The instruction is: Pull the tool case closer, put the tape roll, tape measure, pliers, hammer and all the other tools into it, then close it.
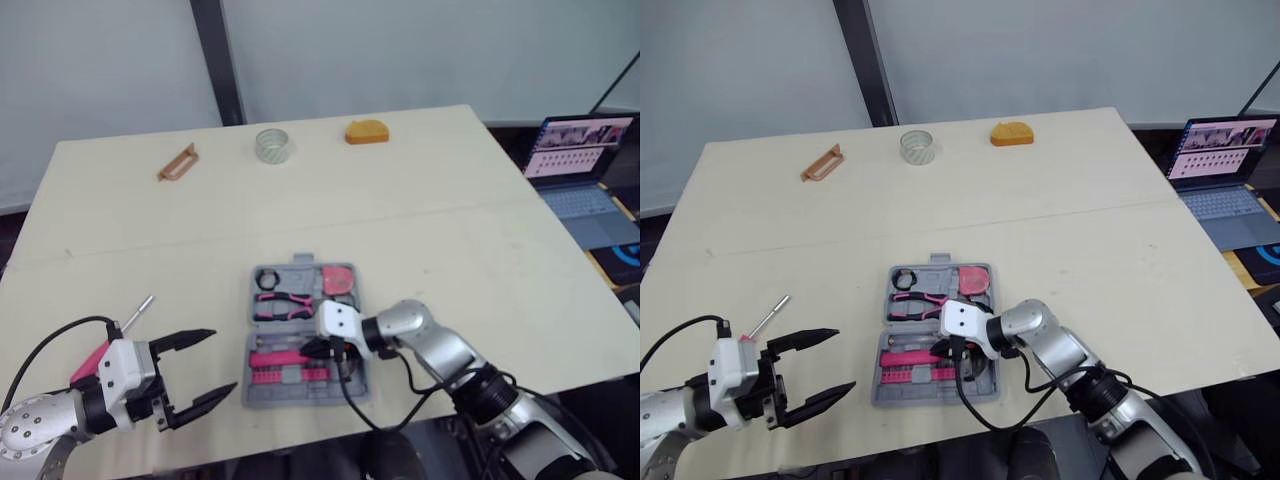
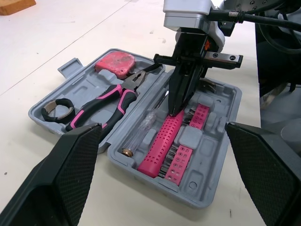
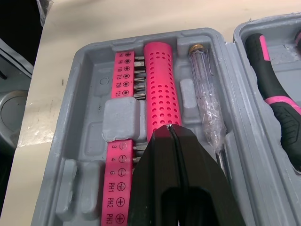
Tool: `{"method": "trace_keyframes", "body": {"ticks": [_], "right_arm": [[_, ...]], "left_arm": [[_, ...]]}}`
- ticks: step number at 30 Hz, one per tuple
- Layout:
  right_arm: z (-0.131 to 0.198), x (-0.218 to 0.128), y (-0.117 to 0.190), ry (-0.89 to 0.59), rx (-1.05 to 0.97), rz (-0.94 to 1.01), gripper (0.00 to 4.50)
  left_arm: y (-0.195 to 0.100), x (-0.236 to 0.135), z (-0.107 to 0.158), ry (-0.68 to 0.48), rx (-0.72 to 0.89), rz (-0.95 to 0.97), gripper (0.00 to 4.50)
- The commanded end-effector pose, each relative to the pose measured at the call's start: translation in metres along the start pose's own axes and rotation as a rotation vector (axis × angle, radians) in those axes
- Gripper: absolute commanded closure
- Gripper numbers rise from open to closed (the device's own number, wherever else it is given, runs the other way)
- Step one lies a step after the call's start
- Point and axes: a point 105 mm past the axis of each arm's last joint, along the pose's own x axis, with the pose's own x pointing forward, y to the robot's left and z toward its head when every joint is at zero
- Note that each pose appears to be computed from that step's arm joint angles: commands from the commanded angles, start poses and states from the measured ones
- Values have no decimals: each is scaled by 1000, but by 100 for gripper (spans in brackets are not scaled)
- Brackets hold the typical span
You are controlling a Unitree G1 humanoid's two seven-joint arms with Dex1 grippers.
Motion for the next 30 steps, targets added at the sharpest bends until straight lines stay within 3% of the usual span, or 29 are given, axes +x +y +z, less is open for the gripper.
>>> {"method": "trace_keyframes", "body": {"ticks": [1, 30], "right_arm": [[-60, 7, 25, 182, 155, 65, 447], [-92, 11, 37, 289, 272, 75, 447]], "left_arm": [[1, -4, 2, -2, 18, 10, 0], [4, 0, 1, -6, 14, 3, 0]]}}
